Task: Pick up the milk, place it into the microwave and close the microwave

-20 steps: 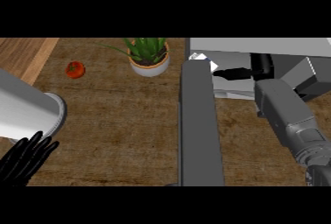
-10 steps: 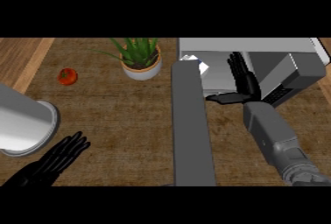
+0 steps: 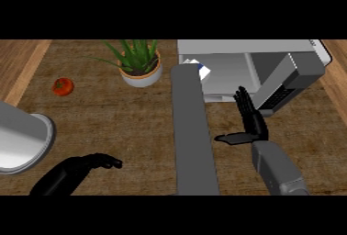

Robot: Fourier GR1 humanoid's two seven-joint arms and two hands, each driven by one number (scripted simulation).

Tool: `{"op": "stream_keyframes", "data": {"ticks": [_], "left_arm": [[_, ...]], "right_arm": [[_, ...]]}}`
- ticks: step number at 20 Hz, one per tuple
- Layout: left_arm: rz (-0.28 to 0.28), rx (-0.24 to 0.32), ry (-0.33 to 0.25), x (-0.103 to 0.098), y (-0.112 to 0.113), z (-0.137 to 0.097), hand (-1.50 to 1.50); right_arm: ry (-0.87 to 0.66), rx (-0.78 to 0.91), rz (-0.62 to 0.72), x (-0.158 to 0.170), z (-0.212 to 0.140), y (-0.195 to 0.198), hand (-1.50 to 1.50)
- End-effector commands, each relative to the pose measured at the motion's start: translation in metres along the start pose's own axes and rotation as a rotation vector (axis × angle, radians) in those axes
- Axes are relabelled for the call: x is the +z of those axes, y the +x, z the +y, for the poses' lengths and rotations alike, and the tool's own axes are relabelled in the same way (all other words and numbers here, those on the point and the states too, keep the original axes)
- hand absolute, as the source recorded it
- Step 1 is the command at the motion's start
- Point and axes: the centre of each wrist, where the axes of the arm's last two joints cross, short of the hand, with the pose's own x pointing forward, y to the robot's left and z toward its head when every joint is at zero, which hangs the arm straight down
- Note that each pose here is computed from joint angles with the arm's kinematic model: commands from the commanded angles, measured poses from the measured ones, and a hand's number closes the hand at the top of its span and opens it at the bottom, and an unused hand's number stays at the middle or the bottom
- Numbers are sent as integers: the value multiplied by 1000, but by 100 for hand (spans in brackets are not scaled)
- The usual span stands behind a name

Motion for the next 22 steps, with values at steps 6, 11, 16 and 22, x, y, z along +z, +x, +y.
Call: {"op": "stream_keyframes", "data": {"ticks": [6,11,16,22], "left_arm": [[61,-79,-54,-49,-22,-14,150],[79,-128,-112,-62,-33,-8,150],[82,-160,-163,-87,-52,-26,150],[31,-202,-177,-117,-68,-63,150]], "right_arm": [[-61,67,20,86,-43,-22,-150],[-123,69,8,145,-89,-14,-150],[-146,56,-39,172,-102,6,-150],[-109,11,-80,225,-102,27,-150]]}}
